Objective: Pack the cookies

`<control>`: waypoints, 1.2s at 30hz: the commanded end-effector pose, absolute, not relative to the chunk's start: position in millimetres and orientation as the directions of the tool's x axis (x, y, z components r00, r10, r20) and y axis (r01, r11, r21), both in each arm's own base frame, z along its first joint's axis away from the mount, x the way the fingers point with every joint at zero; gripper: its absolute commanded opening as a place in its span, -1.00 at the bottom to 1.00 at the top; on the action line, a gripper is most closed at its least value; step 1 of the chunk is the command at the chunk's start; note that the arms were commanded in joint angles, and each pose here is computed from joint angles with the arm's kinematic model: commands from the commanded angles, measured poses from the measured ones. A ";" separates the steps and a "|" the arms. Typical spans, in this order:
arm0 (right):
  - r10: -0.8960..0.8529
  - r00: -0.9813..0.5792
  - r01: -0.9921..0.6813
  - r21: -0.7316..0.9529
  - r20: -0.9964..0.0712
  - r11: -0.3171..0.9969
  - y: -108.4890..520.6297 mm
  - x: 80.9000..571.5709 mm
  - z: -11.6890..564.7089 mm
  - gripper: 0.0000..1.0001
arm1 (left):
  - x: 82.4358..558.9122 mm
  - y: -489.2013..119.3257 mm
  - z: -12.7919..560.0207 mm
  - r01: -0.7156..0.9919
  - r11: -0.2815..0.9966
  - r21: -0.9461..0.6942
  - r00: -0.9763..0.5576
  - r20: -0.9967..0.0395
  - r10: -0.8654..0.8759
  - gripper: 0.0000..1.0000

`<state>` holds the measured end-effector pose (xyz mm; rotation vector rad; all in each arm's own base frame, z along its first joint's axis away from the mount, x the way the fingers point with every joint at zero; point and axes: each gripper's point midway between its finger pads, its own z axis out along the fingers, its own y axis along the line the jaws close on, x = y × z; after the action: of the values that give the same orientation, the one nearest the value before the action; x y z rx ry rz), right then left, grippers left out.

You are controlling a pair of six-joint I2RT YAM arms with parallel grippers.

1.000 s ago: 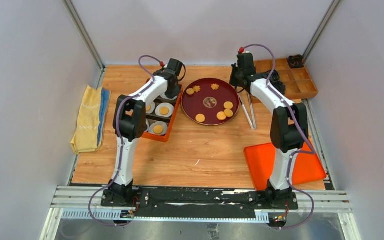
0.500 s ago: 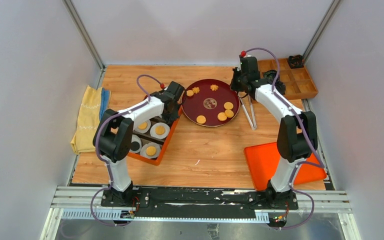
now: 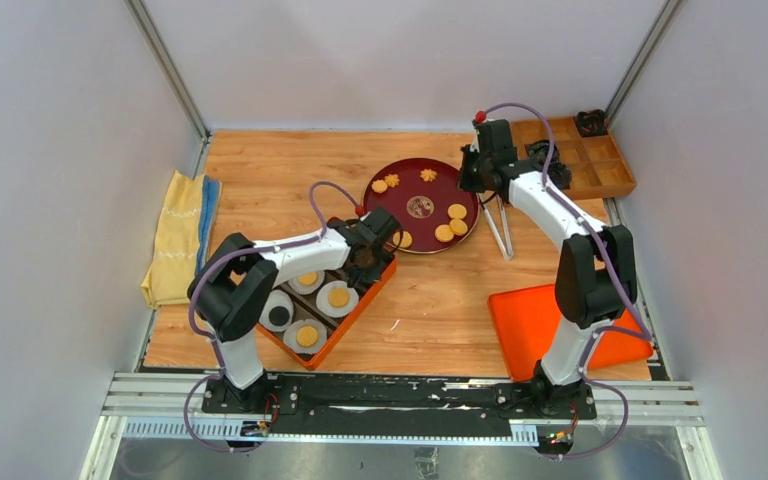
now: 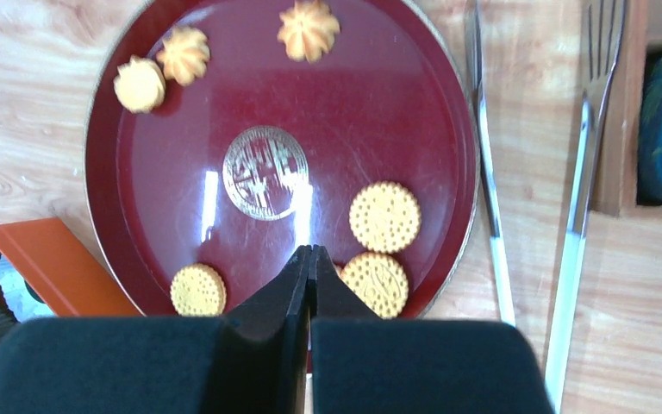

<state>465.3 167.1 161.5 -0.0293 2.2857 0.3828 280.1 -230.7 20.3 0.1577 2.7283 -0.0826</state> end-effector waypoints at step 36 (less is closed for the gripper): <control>-0.593 -0.678 -0.725 0.266 -0.434 0.635 220.8 65.4 123.8 -1.00 | 232.8 -97.8 196.7 -0.303 0.953 0.006 -0.603 -0.776 -0.187 -0.91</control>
<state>103.3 208.0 140.1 -0.8282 2.4807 0.6096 246.2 -170.0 263.3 -0.1933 2.1043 -0.2219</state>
